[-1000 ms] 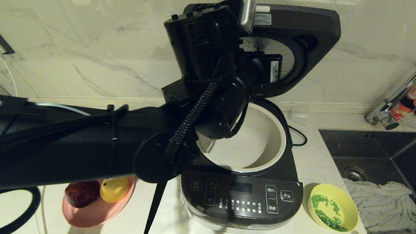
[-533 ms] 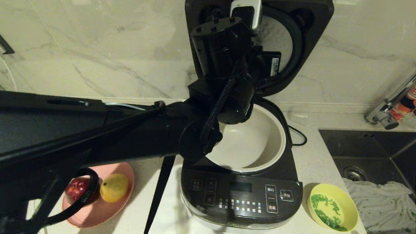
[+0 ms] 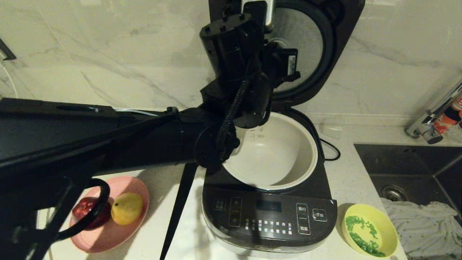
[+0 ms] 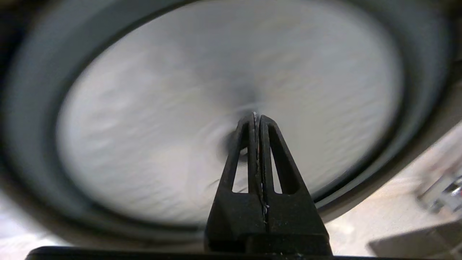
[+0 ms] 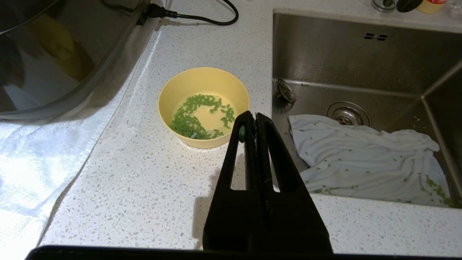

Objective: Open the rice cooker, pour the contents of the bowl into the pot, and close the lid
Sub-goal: Open the rice cooker

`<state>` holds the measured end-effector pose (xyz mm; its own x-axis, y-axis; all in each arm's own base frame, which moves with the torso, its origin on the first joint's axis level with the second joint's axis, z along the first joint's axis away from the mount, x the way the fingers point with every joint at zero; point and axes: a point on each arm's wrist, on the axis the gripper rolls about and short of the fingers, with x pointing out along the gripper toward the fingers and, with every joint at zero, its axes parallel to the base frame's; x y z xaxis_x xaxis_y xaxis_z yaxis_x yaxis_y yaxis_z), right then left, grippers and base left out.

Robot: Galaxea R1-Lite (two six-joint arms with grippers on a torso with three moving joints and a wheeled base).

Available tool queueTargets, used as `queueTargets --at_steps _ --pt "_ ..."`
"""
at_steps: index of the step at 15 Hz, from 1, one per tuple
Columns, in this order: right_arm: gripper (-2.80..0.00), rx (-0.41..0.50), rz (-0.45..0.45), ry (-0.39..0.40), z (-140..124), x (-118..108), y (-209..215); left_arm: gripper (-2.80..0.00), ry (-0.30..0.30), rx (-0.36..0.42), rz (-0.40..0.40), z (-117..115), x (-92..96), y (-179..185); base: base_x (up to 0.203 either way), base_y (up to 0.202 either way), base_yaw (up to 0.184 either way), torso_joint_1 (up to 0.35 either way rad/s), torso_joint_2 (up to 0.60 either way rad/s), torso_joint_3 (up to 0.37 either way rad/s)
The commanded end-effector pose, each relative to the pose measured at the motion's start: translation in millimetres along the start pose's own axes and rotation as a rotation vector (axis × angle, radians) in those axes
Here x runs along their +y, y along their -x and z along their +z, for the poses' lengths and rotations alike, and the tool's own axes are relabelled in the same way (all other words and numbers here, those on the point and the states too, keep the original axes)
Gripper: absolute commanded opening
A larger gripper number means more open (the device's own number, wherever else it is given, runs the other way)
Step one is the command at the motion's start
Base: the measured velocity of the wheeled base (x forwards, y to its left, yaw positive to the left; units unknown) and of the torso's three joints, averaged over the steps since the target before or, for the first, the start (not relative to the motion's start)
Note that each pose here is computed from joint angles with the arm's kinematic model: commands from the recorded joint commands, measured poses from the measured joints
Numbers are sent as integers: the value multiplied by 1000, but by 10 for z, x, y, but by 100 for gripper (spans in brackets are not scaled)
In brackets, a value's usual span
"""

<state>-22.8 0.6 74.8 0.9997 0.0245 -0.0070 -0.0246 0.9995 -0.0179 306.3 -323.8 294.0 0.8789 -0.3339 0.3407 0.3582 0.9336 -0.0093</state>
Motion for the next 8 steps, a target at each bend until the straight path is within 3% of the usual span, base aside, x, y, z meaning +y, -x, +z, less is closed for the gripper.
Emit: queueTargets --at_steps 1,5,8 --pt "-280 -1 0 0 0 0 0 -280 10 -5 -17 329 128 361 0 0 0 0 0 0" --pt "-280 -1 0 0 0 0 0 -280 20 -15 -32 808 519 1094 0 0 0 0 0 0" --pt "-280 -1 0 0 0 0 0 -280 -21 21 34 944 1021 1615 0 0 0 0 0 0"
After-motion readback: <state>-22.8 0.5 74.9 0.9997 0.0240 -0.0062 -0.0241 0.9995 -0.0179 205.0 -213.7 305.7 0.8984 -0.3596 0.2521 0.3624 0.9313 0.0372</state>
